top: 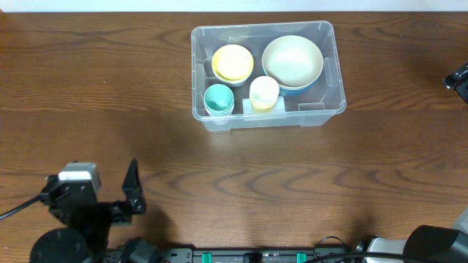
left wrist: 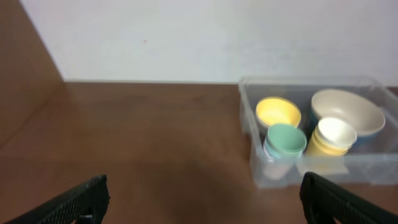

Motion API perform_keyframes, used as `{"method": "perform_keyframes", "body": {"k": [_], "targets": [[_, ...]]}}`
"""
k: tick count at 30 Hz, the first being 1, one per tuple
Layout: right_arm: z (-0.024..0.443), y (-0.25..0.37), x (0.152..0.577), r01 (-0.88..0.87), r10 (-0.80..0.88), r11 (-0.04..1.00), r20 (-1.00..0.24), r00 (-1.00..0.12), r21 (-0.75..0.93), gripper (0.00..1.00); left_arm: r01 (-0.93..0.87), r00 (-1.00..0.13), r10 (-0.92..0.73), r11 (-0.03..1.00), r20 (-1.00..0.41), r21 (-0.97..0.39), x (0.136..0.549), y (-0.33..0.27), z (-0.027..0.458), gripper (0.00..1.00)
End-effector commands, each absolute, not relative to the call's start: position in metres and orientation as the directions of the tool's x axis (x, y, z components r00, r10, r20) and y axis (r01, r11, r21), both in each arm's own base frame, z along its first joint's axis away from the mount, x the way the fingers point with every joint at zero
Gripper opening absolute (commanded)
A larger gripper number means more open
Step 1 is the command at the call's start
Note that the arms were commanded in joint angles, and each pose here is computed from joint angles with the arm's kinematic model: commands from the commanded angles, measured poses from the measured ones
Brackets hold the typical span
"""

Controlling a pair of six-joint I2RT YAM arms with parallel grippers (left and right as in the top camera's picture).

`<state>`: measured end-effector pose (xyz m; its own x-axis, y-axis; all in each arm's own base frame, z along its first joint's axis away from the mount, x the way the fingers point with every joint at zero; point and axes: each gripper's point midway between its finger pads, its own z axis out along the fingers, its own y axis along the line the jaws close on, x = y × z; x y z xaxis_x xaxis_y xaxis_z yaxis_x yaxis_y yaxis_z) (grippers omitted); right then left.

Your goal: Pack container

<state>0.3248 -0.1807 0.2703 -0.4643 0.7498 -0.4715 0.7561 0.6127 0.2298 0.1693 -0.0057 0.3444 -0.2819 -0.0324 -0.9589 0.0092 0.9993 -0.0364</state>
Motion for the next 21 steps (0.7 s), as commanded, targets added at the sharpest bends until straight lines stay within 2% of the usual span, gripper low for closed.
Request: {"method": "perform_keyframes", "body": {"k": [1,7,21], "targets": [[0.270,-0.184,0.323,0.768,0.762,0.596,-0.468,-0.448,0.234,0.99,0.198,-0.260,0.102,0.979,-0.960,0.051,0.179,-0.037,0.328,0.98],[0.270,-0.184,0.323,0.769,0.762,0.595,-0.468,-0.448,0.235,0.99,0.287,-0.114,0.126,0.954,-0.985,0.089,0.209,-0.058,0.302,0.98],[0.270,-0.184,0.323,0.768,0.762,0.595,-0.468,-0.448,0.235,0.99,0.259,0.048,0.089,0.961,-0.995,0.099,0.238,-0.052,0.218,0.98]]}}
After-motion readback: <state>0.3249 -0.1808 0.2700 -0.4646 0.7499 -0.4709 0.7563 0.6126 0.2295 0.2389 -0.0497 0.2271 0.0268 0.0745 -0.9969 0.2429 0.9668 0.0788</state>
